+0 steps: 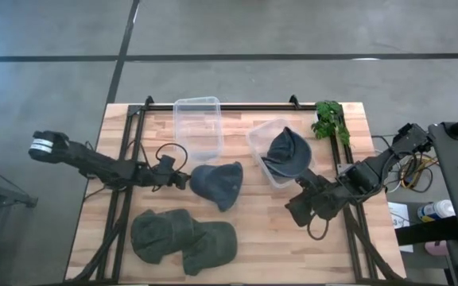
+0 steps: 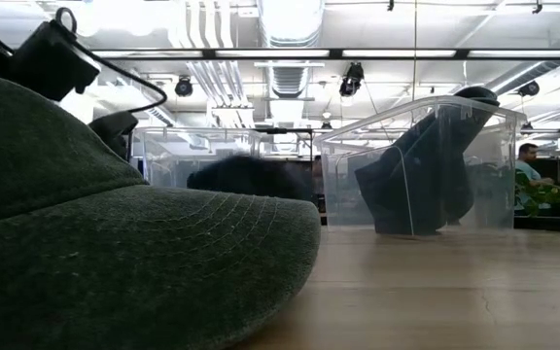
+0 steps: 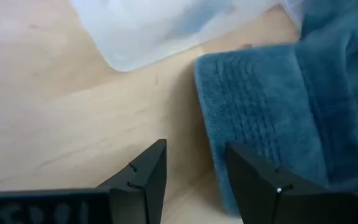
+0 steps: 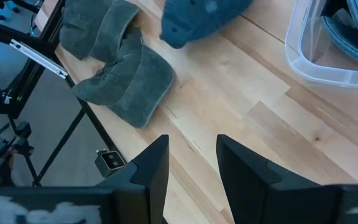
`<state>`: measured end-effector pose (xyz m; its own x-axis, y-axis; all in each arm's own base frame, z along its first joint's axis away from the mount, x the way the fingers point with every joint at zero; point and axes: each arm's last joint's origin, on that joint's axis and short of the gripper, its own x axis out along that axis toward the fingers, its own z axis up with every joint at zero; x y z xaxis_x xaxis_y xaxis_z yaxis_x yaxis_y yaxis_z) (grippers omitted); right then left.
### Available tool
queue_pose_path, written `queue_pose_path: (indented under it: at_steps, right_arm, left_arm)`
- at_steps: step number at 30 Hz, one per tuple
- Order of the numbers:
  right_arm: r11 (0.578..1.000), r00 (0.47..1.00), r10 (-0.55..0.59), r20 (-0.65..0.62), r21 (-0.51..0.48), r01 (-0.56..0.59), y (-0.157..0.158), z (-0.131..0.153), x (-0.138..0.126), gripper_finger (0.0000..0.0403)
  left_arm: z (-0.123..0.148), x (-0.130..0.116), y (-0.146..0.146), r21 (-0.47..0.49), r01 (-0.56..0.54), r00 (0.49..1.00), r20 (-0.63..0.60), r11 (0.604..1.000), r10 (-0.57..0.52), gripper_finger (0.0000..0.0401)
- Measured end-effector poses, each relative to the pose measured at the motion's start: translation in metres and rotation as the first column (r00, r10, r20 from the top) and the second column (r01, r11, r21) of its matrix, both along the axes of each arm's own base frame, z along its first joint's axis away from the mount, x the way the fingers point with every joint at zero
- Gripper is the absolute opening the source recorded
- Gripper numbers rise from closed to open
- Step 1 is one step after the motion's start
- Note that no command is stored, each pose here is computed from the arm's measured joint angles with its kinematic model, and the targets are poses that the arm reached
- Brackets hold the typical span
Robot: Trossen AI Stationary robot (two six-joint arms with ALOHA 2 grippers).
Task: Pick & Place hat
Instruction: Put the blue cap into the right transparent bin
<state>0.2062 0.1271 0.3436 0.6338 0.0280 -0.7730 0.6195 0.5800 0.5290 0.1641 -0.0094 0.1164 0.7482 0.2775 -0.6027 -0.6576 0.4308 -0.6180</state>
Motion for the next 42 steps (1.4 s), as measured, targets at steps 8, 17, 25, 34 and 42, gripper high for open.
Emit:
queue_pose_path:
  at_steps: [8, 17, 25, 34, 42]
  right_arm:
    - [1.0, 1.0, -0.011, 0.0, 0.009, 0.011, 0.0, 0.0, 0.0, 0.0127]
    - [1.0, 1.0, -0.019, 0.0, 0.017, 0.019, 0.0, 0.0, 0.0, 0.0121]
    - [0.999, 1.0, -0.024, 0.0, 0.026, 0.024, 0.0, 0.0, 0.0, 0.0123]
    - [0.999, 1.0, -0.022, 0.001, 0.024, 0.022, 0.0, 0.0, 0.0, 0.0123]
    - [0.999, 1.0, -0.02, 0.002, 0.025, 0.02, 0.001, 0.0, 0.0, 0.0123]
  left_arm:
    - [-0.003, 0.019, -0.002, 0.017, 0.036, 0.993, 0.116, 0.999, -0.038, 0.0155]
    - [-0.007, 0.054, -0.009, -0.019, 0.117, 0.977, 0.183, 0.993, -0.112, 0.0155]
    - [0.0, 0.1, -0.014, 0.007, 0.13, 0.951, 0.282, 0.992, -0.126, 0.0155]
    - [0.001, 0.152, -0.02, 0.012, 0.153, 0.938, 0.314, 0.988, -0.148, 0.0155]
    - [-0.012, 0.169, -0.021, 0.004, 0.124, 0.948, 0.296, 0.992, -0.12, 0.0155]
